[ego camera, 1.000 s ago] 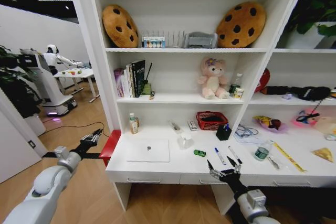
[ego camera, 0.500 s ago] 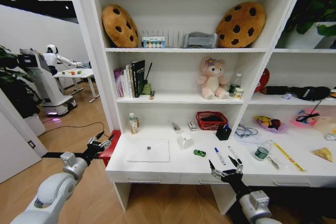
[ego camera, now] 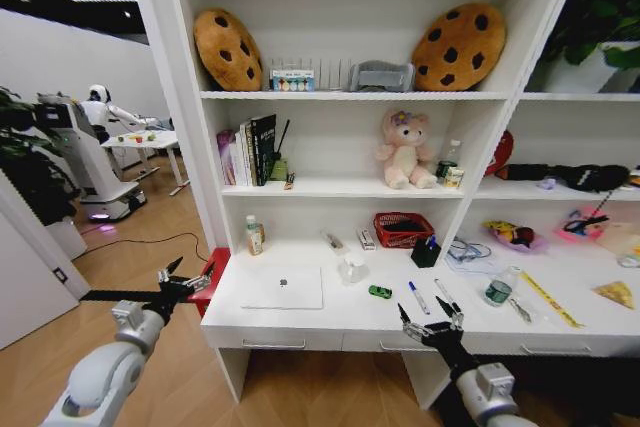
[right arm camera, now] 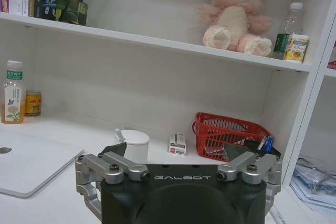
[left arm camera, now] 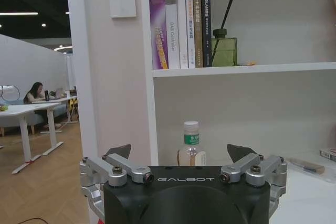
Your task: Organize the objects on the table.
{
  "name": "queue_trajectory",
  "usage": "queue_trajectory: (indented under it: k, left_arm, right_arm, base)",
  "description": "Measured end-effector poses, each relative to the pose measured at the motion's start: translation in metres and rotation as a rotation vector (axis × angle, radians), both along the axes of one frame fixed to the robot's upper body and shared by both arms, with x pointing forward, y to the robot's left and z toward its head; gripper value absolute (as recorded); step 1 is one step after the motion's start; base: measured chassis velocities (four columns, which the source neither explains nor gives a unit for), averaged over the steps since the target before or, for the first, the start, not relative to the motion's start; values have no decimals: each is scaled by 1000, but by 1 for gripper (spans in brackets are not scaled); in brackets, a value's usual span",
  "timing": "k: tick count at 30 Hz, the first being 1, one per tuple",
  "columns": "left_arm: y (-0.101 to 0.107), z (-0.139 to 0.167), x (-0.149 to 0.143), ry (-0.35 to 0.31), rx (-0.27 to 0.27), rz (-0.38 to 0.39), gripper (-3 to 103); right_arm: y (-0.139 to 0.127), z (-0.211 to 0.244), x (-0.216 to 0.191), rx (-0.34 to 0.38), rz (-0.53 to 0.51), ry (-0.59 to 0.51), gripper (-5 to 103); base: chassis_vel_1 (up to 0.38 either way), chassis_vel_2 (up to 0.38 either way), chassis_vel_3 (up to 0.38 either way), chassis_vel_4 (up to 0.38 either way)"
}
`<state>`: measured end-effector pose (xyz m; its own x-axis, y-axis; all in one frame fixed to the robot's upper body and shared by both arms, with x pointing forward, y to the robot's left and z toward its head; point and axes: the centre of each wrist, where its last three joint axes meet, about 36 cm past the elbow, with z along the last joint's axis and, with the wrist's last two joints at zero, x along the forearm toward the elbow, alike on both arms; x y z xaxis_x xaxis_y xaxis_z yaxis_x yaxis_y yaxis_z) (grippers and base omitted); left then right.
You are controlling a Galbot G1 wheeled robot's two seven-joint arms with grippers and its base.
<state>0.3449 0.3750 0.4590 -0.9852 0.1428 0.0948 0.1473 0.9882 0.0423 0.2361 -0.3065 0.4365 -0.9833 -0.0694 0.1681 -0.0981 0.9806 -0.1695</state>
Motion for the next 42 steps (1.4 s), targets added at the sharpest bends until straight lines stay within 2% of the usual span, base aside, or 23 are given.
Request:
queue_trajectory:
  k: [42]
  left_arm:
    - [0,0,1,1,0,0,100]
  right_arm:
    - [5,9,-8,-9,-14,-3,100]
  base:
    - [-19,-19,18,18]
